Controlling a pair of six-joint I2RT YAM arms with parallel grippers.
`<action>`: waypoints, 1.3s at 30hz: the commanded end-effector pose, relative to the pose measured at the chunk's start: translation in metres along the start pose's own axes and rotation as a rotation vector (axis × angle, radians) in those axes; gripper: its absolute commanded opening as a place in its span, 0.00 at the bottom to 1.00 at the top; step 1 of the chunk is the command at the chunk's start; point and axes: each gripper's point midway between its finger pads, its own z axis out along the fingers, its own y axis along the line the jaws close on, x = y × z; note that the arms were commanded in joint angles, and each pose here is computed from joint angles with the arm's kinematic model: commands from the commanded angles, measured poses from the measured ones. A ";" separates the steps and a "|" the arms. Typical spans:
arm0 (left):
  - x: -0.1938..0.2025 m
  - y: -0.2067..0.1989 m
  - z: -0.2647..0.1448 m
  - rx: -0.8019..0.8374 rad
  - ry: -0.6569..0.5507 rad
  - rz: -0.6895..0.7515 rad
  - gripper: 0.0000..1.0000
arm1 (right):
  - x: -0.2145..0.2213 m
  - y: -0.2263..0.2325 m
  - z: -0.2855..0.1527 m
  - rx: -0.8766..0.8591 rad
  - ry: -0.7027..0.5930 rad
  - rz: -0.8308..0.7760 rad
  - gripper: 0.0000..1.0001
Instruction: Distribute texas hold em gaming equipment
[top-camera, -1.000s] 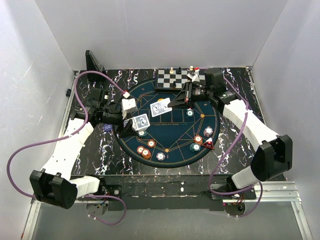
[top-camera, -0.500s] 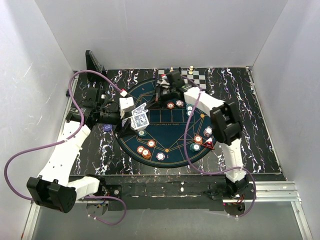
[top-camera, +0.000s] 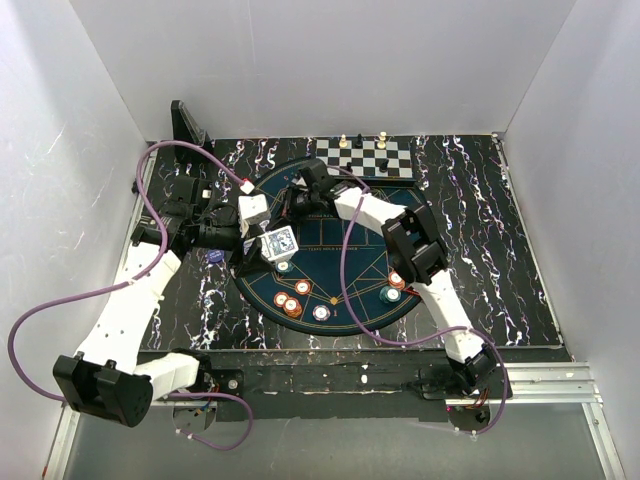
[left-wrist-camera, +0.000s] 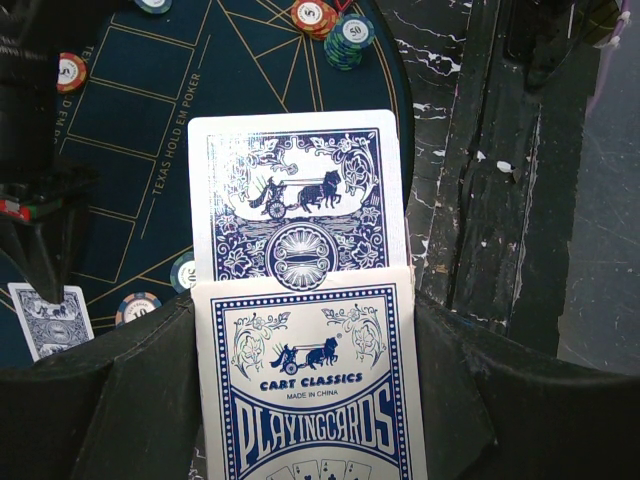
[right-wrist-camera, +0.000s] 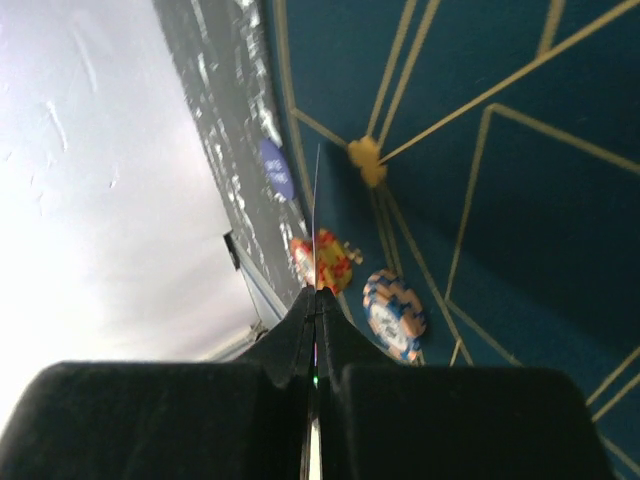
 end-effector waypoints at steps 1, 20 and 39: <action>-0.022 -0.011 -0.012 -0.002 -0.065 0.056 0.00 | -0.022 0.007 0.014 -0.015 -0.113 0.034 0.01; -0.003 -0.017 -0.007 0.032 -0.025 0.015 0.00 | 0.001 0.018 -0.014 -0.018 -0.053 -0.016 0.59; 0.000 0.000 0.003 -0.002 -0.041 0.048 0.00 | 0.079 0.108 -0.218 -0.211 -0.198 -0.289 0.87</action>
